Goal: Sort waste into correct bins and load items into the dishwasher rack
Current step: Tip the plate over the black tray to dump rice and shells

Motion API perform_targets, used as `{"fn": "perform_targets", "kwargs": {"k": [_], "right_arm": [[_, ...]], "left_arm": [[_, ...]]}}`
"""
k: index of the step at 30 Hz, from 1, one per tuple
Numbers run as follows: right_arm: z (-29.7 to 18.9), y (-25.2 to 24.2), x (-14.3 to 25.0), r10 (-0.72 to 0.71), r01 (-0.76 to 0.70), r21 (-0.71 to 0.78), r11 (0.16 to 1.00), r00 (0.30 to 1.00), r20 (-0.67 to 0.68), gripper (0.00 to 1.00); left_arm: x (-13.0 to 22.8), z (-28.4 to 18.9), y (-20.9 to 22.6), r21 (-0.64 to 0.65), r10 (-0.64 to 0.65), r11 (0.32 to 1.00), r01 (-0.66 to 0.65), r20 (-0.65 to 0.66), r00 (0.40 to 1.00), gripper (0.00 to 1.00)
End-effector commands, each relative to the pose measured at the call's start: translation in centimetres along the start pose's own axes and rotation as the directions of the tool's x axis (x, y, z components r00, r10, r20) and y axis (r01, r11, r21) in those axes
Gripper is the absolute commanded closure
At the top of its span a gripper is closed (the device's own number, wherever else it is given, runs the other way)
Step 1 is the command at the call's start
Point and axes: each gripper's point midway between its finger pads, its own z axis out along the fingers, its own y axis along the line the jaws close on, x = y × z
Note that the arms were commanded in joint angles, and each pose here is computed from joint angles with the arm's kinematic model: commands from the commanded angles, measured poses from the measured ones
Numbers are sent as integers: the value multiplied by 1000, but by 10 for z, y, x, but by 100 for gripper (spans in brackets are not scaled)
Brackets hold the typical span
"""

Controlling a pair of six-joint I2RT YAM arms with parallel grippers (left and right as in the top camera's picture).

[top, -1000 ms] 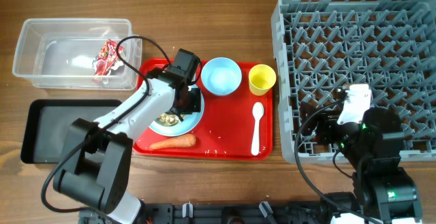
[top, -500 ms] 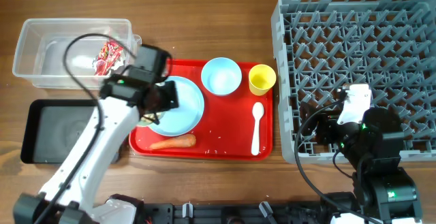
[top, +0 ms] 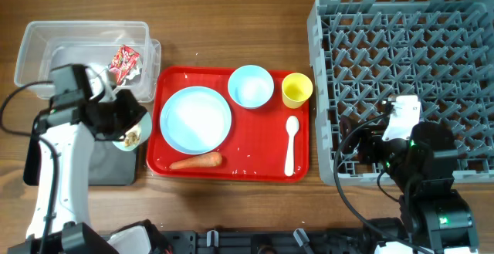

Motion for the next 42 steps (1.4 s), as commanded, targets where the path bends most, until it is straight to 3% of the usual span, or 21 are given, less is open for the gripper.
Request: {"fn": "perform_targets", "kwargs": {"k": [1, 5, 8, 11, 15, 18, 24, 42], "right_arm": [[-4, 4, -8, 18, -17, -16, 1000, 1000, 18, 0], [-4, 4, -8, 18, -18, -16, 1000, 1000, 18, 0], [-4, 4, -8, 18, -18, -16, 1000, 1000, 18, 0], [-4, 4, -8, 18, -17, -16, 1000, 1000, 18, 0], [-4, 4, -8, 19, -19, -16, 1000, 1000, 18, 0], [-4, 4, -8, 19, -19, -16, 1000, 1000, 18, 0], [-4, 4, -8, 19, -19, -16, 1000, 1000, 18, 0], [-4, 4, -8, 19, -19, -16, 1000, 1000, 18, 0]], "left_arm": [[3, -11, -9, 279, 14, 960, -10, -12, 1000, 96], [-2, -18, 21, 394, -87, 916, 74, 16, 996, 96], [-5, -29, 31, 527, -137, 845, 86, 60, 989, 96], [-10, -45, 33, 663, -155, 748, 30, 129, 979, 96], [-12, -50, 42, 716, -180, 698, 0, 175, 968, 96], [-9, -55, 37, 749, -136, 654, -107, 255, 957, 96], [-4, -54, 35, 735, -88, 654, -180, 310, 947, 96], [-5, -57, 33, 748, -96, 636, -187, 317, 943, 96]]}}
